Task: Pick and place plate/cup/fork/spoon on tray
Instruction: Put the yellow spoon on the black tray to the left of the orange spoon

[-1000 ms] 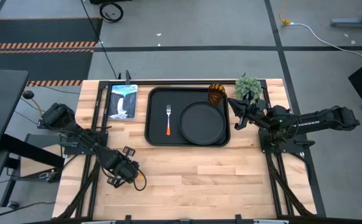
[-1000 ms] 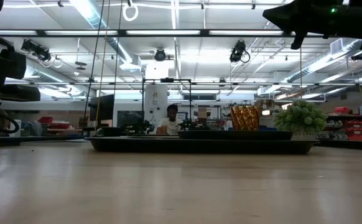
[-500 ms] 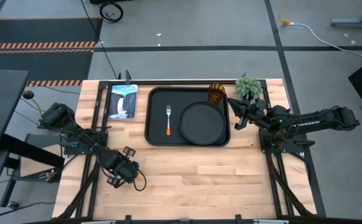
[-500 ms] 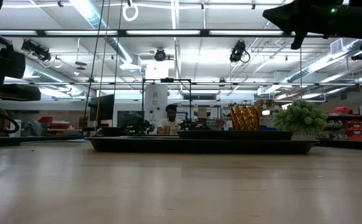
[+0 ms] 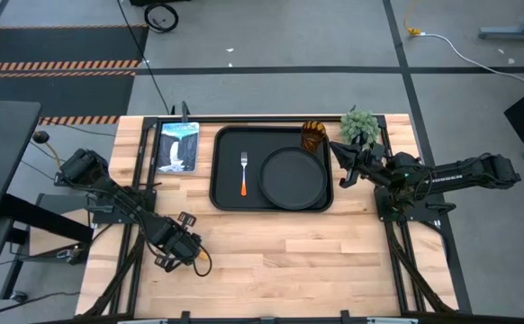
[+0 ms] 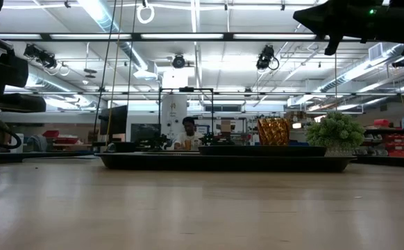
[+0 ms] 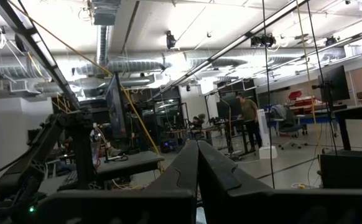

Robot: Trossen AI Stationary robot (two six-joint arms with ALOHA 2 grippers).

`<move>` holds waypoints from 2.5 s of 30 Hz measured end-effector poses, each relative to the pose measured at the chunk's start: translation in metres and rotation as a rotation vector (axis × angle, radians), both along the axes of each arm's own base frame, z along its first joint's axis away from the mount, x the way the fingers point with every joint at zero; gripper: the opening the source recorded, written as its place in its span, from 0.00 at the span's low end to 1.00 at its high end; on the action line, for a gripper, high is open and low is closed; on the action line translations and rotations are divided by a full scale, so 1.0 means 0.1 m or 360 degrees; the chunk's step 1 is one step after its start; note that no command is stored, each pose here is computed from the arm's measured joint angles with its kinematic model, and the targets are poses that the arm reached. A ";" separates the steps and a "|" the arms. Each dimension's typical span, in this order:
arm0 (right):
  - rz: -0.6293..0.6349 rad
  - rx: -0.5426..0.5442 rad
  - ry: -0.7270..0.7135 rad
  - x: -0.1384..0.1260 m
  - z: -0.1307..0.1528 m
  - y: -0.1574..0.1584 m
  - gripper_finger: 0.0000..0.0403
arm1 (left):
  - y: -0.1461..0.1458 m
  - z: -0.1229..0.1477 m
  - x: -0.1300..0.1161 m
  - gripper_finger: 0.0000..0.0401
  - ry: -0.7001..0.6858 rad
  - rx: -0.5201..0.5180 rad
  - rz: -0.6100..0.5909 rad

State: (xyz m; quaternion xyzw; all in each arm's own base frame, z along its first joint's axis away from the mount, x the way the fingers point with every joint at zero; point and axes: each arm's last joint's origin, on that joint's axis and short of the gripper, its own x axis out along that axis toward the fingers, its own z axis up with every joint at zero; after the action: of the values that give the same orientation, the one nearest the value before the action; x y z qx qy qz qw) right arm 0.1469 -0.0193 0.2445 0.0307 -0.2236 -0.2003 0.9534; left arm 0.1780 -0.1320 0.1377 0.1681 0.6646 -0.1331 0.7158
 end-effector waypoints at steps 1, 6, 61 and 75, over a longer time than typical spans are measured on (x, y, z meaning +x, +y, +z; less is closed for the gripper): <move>0.0000 0.0000 0.0000 0.00 0.00 0.00 0.03 | 0.00 0.00 0.00 0.13 0.0000 0.0000 0.0000; -0.0001 0.0000 0.0000 0.00 0.00 0.00 0.03 | 0.00 0.00 0.00 0.13 0.0000 0.0000 0.0000; -0.0007 -0.0025 0.0010 0.00 0.00 0.00 0.03 | 1.61 0.56 0.99 0.13 -0.0093 0.0912 -0.1331; -0.0005 -0.0026 0.0010 0.00 0.00 0.00 0.03 | 2.12 0.37 0.94 0.15 -0.0195 0.1001 -0.1830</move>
State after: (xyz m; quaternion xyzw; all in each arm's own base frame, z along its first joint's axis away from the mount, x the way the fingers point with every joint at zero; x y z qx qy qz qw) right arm 0.1469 -0.0192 0.2446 0.0218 -0.2223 -0.2001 0.9540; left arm 0.2717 0.0804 0.1743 0.7049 0.4340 -0.2841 0.4839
